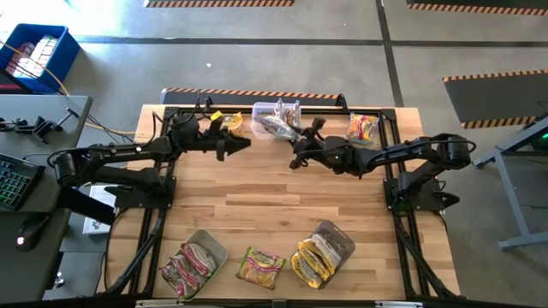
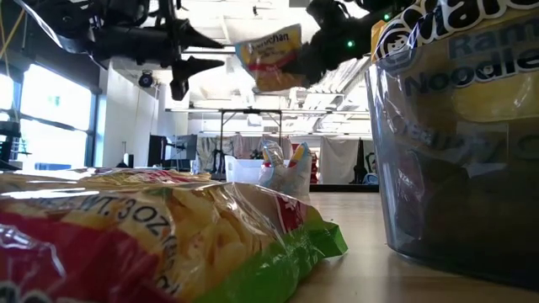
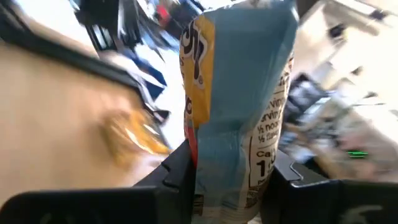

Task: Sort Maruchan noodles
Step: Put the light blue noodle pack into the transparent bin

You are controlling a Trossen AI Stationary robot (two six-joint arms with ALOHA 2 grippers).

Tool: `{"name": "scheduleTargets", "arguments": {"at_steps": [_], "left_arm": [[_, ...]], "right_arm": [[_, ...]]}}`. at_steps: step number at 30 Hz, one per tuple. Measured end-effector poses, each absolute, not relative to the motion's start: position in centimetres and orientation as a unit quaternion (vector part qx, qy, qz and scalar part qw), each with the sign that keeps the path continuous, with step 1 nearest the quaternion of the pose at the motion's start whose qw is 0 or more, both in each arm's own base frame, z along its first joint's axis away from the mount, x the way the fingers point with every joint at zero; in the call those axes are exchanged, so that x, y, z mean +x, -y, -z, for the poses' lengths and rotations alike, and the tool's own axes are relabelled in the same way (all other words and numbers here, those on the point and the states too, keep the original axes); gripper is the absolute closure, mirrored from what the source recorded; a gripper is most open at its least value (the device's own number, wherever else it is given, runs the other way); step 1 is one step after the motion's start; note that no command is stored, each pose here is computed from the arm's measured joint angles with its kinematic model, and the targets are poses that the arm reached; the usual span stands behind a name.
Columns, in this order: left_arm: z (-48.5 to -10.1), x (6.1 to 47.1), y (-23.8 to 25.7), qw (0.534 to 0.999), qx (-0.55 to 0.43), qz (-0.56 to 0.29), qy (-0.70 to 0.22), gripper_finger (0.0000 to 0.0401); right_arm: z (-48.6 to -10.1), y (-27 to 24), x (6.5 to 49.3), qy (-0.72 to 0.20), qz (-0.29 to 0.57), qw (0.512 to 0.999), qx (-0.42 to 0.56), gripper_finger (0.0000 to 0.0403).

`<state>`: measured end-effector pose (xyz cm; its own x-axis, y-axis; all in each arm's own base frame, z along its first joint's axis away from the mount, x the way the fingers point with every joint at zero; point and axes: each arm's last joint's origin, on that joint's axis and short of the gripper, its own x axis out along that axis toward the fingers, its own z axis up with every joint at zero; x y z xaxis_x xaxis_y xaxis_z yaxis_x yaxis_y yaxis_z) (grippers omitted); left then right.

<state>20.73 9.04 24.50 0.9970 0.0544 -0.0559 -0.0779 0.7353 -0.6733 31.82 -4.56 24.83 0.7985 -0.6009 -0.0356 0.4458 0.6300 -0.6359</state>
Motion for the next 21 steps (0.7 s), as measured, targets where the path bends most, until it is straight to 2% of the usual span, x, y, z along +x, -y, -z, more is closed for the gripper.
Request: {"name": "scheduleTargets", "arguments": {"at_steps": [5,11,21], "left_arm": [[-25.6,21.1,-8.8,0.902,-0.425,-0.047,0.055,0.0279],[-26.1,22.2,-8.5,0.87,-0.483,-0.054,0.082,0.0279],[-28.3,26.5,-8.5,0.877,-0.472,-0.028,0.087,0.0279]], "right_arm": [[-25.0,4.4,31.7,-0.173,0.321,0.829,-0.423,0.0309],[-25.7,4.5,31.7,-0.201,0.324,0.766,-0.517,0.0309],[-27.0,5.0,35.2,-0.254,0.32,0.671,-0.619,0.0309]]}}
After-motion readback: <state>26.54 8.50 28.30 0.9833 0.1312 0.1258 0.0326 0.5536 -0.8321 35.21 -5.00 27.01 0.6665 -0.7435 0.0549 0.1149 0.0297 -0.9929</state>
